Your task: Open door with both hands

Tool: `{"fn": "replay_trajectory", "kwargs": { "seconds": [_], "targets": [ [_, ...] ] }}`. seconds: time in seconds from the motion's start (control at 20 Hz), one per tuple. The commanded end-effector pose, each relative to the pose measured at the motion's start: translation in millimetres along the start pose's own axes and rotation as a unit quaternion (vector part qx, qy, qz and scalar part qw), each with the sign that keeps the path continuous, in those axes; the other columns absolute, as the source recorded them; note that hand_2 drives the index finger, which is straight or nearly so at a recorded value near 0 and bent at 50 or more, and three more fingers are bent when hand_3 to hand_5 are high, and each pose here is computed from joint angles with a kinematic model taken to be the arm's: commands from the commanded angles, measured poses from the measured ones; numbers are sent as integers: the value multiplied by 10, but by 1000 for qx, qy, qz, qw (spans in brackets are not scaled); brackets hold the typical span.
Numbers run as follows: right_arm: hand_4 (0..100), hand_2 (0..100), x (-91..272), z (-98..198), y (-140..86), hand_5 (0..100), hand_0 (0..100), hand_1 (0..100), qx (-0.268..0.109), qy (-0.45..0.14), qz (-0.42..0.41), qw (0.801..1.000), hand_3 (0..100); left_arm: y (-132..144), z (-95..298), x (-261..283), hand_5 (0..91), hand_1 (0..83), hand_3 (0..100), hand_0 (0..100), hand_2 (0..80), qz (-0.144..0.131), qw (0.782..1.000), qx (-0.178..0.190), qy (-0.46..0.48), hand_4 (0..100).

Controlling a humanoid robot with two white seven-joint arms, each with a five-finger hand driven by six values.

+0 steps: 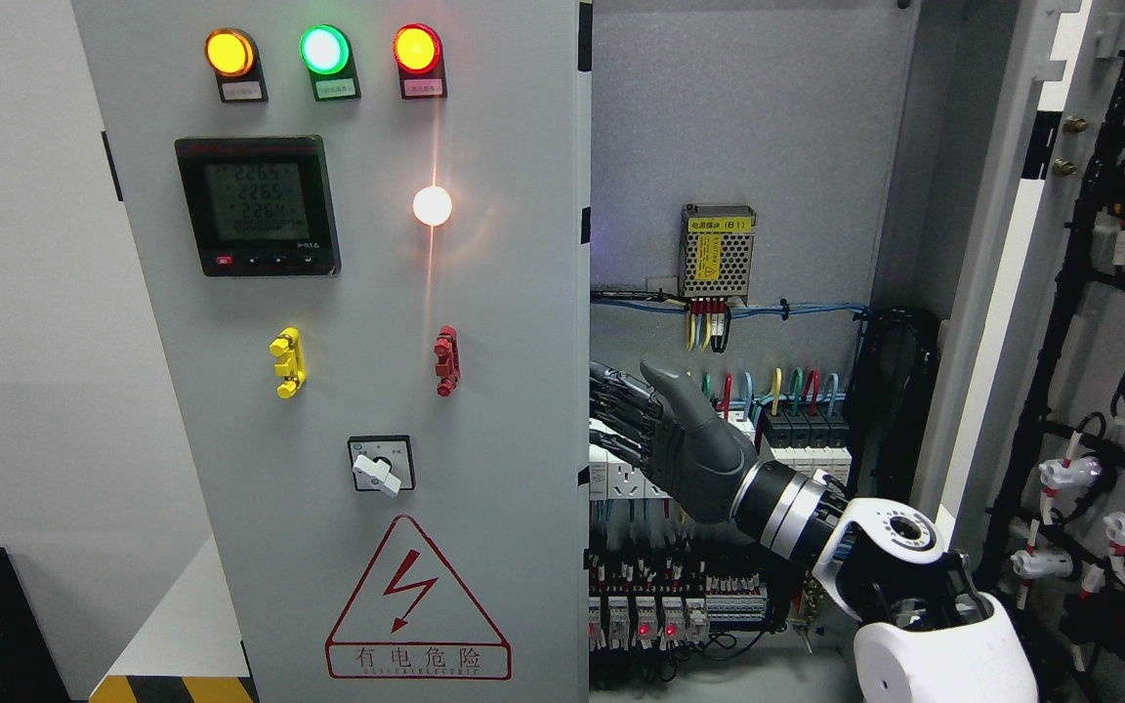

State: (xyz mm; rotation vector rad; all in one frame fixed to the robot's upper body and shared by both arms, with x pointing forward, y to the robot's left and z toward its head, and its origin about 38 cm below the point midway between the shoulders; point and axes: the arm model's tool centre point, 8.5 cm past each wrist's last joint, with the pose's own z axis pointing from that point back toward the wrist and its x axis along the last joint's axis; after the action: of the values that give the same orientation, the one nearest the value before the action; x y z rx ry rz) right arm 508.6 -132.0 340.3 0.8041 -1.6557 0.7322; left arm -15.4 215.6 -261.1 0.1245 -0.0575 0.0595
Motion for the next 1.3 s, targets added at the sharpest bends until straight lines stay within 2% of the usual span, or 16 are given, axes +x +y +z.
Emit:
{"fn": "replay_trajectory", "kwargs": {
  "seconds": [0.0, 0.2, 1.25],
  "targets": [
    [0, 0, -4, -35, 12, 0, 191, 0, 5, 1, -2, 1000, 0, -8, -12, 180, 0, 0, 0, 0, 0, -12, 1000, -1, -15, 0],
    [0, 0, -5, -36, 35, 0, 191, 0, 21, 1, -2, 1000, 0, -8, -12, 180, 0, 0, 0, 0, 0, -12, 1000, -1, -15, 0],
    [0, 0, 50, -72, -9, 0, 191, 0, 33, 1, -3, 999, 0, -8, -12, 180, 0, 0, 0, 0, 0, -12, 1000, -1, -15, 0]
  ]
}}
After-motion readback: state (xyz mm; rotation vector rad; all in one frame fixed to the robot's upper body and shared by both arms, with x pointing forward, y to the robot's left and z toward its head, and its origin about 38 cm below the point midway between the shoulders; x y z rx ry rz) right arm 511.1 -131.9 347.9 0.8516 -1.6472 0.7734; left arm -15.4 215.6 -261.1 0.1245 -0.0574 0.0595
